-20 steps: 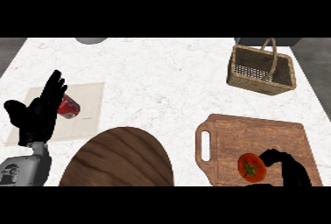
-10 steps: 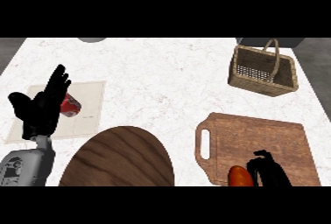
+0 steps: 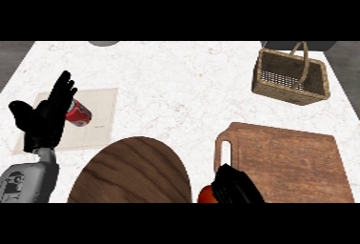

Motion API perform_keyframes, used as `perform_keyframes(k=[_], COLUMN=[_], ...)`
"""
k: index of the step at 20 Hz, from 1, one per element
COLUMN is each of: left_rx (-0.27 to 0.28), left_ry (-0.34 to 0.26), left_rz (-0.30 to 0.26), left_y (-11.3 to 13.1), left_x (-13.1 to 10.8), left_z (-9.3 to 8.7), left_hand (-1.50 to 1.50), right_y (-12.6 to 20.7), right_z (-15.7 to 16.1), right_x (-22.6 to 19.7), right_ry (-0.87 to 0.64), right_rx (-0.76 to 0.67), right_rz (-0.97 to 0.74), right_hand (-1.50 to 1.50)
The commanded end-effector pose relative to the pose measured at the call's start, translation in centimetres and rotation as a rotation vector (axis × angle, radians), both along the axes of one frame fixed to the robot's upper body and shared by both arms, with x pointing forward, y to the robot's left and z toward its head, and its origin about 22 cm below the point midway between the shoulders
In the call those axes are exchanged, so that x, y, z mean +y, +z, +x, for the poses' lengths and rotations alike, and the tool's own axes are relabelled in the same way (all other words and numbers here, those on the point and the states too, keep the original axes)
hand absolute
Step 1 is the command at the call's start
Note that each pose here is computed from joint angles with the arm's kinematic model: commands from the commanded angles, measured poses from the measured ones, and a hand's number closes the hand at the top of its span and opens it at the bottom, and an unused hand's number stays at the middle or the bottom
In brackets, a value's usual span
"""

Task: Pick the tomato from the cutting board and place it in the basket

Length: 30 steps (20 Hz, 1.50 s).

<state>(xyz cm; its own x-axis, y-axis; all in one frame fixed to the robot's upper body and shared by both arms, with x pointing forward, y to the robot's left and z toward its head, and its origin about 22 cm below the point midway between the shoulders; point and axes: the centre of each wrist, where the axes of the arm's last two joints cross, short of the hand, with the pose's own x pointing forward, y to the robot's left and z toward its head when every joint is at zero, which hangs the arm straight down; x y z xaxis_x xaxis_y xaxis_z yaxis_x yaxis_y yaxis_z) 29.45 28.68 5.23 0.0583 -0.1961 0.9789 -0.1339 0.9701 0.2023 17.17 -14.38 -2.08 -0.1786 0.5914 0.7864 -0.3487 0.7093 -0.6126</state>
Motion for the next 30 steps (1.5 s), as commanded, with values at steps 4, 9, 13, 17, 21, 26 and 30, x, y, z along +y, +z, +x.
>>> perform_keyframes(k=[4, 9, 13, 17, 21, 26, 30], left_rx=[-0.007, -0.002, 0.011, 0.005, 0.008, -0.005, -0.003], left_ry=[0.025, 0.038, 0.017, 0.012, 0.014, 0.023, 0.014], left_rz=[0.0, 0.014, -0.009, 0.011, 0.007, -0.001, 0.007], left_y=[0.2, -0.6, -1.3, -0.3, -2.1, -1.0, -0.3], left_x=[2.2, 0.6, -0.9, 0.1, 0.9, 0.6, 0.6], left_z=[-1.1, -0.9, -1.0, -0.5, -0.2, -1.0, -1.0], left_hand=[0.0, 0.0, 0.0, 0.0, 0.0, 0.0, 0.0], right_y=[7.0, 14.5, 19.1, 23.1, 25.5, 28.3, 29.4], right_z=[-0.7, -1.1, -0.3, 2.8, 5.8, 9.4, 12.6], right_x=[3.4, 3.7, 2.9, 2.3, 3.4, 0.9, 1.6], right_ry=[-0.036, -0.093, -0.169, -0.25, -0.334, -0.411, -0.463], right_rx=[-0.13, -0.21, -0.229, -0.253, -0.251, -0.281, -0.322], right_rz=[0.343, 0.288, 0.249, 0.321, 0.365, 0.297, 0.24], right_hand=[1.5, 1.5, 1.5, 1.5, 1.5, 1.5, 1.5])
